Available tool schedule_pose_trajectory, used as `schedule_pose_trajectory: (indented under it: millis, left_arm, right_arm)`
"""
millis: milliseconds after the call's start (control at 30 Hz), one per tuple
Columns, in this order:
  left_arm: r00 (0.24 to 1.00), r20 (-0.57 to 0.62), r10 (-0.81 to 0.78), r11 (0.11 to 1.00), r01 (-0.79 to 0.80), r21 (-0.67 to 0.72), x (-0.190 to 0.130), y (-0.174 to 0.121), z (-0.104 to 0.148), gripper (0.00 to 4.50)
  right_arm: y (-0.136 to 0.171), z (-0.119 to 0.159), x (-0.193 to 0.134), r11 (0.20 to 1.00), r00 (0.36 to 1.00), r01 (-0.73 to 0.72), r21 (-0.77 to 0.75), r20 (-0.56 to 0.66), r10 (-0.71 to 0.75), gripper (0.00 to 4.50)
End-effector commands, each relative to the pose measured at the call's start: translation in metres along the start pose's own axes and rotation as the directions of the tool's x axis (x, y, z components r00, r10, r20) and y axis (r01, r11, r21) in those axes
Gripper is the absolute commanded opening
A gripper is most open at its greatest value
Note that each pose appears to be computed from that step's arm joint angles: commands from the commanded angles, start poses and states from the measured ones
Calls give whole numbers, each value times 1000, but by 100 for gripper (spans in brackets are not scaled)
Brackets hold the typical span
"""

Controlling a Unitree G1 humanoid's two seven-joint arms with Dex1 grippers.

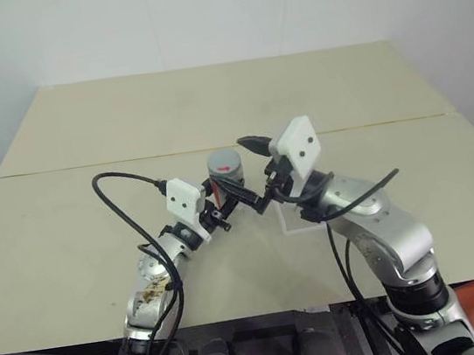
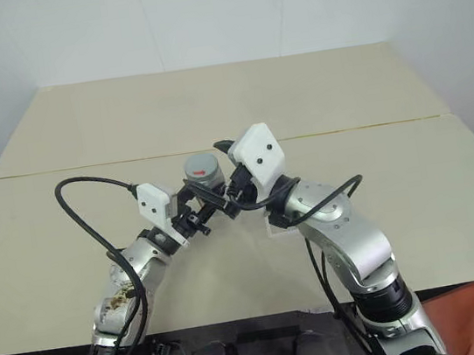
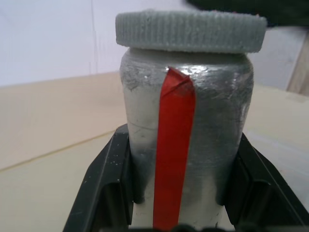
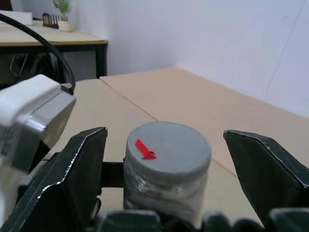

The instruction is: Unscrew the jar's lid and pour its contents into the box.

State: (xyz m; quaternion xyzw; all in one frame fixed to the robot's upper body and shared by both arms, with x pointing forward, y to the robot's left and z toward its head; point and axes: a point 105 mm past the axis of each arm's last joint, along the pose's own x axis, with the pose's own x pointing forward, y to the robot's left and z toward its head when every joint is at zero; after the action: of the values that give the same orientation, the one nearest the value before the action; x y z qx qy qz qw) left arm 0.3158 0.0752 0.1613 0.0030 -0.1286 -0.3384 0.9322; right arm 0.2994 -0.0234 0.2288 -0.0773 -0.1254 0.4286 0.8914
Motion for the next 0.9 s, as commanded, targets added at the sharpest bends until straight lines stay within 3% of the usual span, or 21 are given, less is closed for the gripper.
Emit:
schedule_pose_trajectory:
  millis: [33,200,367,400,633,900]
  left_arm:
    - [999,49,-16,999,14,32,0,-5,10,196]
    - [998,52,-19,999,17,47,-1,-5,10,196]
    - [999,52,-16,999,13,51,-1,-5,10,196]
    - [999,51,-16,999,14,50,-2,-5,9,196]
    - [999,35,-38,998,37,49,-4,-8,5,196]
    - [989,29,-142,989,141,42,-12,-15,6,196]
  right_arm:
    - [0,10,3,999,999,-2,-40,34,3,450]
    - [0,9,6,999,999,-10,-44,30,11,450]
    - [2,8,7,999,999,-22,-31,29,23,292]
    - [2,8,7,999,999,-23,-36,28,24,283]
    - [5,5,7,997,999,-44,-61,15,45,283]
    - [10,4,0,963,963,-264,-49,43,266,283]
